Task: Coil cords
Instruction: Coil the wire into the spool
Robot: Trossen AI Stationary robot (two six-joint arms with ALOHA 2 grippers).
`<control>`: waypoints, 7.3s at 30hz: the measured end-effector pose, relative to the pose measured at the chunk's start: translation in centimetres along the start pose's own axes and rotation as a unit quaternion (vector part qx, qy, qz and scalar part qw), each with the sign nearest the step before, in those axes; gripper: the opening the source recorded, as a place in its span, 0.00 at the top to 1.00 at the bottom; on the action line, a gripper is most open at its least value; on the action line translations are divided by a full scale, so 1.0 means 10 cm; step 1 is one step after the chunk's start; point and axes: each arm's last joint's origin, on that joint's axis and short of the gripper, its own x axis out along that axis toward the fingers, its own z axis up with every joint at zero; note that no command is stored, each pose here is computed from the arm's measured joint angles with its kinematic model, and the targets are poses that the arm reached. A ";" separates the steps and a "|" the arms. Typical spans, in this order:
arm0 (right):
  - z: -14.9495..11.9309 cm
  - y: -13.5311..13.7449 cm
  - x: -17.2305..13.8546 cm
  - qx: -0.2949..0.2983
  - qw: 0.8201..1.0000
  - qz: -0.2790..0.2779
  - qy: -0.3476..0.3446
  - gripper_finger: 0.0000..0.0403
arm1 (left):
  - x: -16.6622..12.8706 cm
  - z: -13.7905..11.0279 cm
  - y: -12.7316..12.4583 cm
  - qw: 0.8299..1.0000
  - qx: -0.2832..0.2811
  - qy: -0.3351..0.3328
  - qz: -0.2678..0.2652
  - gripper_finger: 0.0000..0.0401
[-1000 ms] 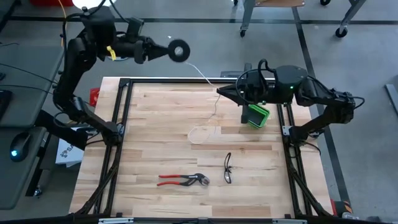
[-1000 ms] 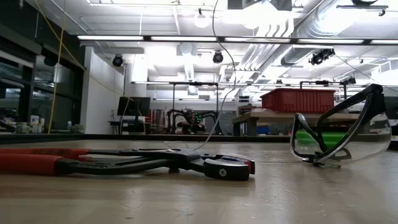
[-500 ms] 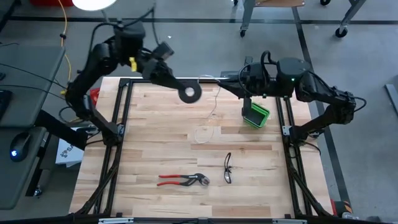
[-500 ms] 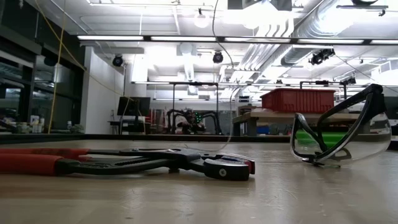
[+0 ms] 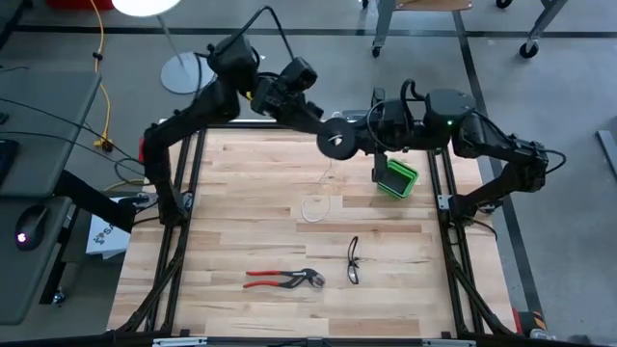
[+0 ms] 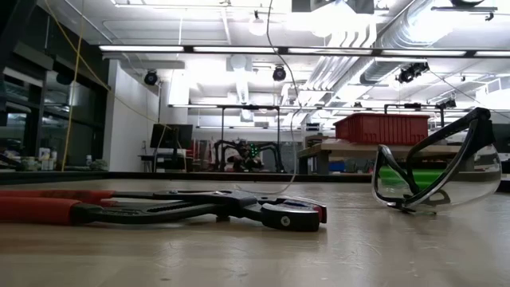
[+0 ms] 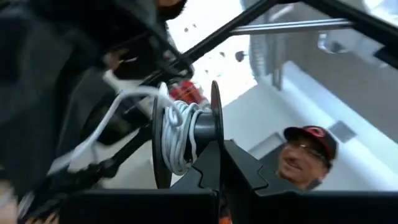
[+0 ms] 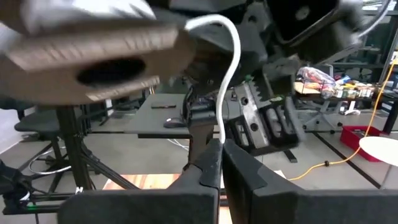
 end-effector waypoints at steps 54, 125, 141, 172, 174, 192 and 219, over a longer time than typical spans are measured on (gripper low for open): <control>-0.15 -0.03 0.45 0.001 0.997 -0.076 -0.026 0.84 | -0.20 0.24 -0.51 0.879 0.353 -0.317 -0.045 1.00; 0.09 0.05 -0.06 0.028 0.993 -0.106 -0.034 1.00 | -0.98 -0.51 -0.81 0.927 0.039 -0.152 0.340 1.00; 0.06 -0.08 0.04 0.024 0.997 -0.056 -0.042 1.00 | -0.02 -0.21 -0.06 0.994 -0.057 0.009 0.089 1.00; 0.01 -0.09 0.23 0.040 0.994 -0.079 -0.060 0.62 | -0.02 0.29 -0.23 0.886 0.320 -0.319 -0.107 1.00; -0.06 -0.09 0.32 0.038 0.995 -0.075 -0.044 0.59 | -0.03 0.28 -0.25 0.882 0.328 -0.320 -0.108 1.00; -0.18 -0.05 0.54 0.039 0.997 -0.059 -0.038 0.96 | -0.14 0.25 -0.50 0.861 0.369 -0.333 -0.107 1.00; 0.17 0.03 -0.27 0.046 0.998 -0.031 -0.037 1.00 | -1.11 -0.34 -0.88 0.916 0.103 -0.187 0.339 1.00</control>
